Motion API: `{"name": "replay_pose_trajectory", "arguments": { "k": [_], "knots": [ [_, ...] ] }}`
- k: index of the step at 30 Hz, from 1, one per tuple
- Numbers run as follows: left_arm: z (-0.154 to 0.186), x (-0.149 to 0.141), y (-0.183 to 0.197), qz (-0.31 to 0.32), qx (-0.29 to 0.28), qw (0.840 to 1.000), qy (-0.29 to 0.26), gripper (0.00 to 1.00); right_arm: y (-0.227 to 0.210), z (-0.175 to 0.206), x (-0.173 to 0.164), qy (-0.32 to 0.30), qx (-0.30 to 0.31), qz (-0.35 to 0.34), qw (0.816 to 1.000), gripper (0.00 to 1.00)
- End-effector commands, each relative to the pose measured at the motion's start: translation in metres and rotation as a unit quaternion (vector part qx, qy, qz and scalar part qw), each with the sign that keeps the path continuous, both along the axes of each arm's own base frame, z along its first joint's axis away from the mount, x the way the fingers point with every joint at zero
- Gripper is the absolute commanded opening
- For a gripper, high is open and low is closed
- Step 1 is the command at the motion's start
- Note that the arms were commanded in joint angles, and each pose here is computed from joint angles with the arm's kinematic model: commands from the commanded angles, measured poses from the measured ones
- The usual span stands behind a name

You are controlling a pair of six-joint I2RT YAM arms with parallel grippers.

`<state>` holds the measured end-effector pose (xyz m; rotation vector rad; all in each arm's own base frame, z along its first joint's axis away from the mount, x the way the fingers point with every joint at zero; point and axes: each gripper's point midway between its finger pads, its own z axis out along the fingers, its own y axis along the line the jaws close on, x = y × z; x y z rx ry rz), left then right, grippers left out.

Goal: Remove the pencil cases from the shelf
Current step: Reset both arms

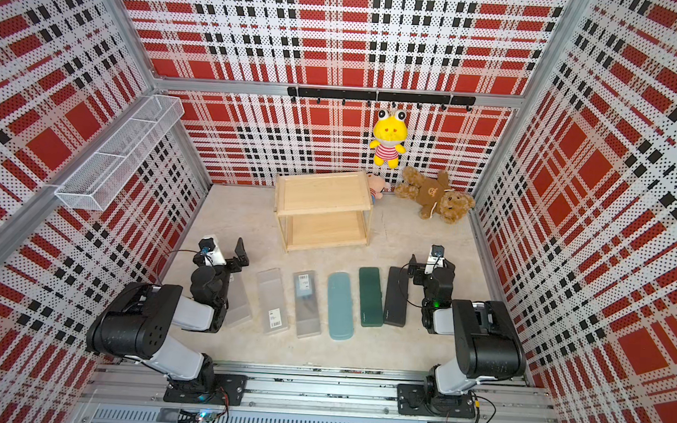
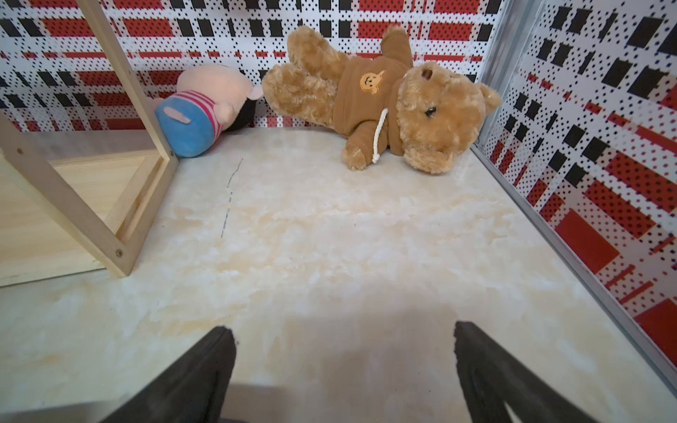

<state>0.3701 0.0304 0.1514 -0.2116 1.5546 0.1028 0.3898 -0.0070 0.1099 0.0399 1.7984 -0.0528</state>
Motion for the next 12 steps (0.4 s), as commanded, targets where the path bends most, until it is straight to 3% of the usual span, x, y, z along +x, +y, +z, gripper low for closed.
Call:
{"name": "replay_pose_trajectory", "arguments": {
  "k": [1, 12],
  "knots": [
    [0.0038, 0.0037, 0.0001, 0.004, 0.005, 1.0, -0.005, 0.99, 0.0041, 0.0132, 0.0034, -0.026, -0.003, 0.009, 1.0, 1.0],
    [0.002, 0.0041, -0.0002, 0.004, 0.006, 1.0, 0.0, 0.99, 0.0042, 0.0134, 0.0033, -0.026, -0.003, 0.01, 1.0, 1.0]
  ]
}}
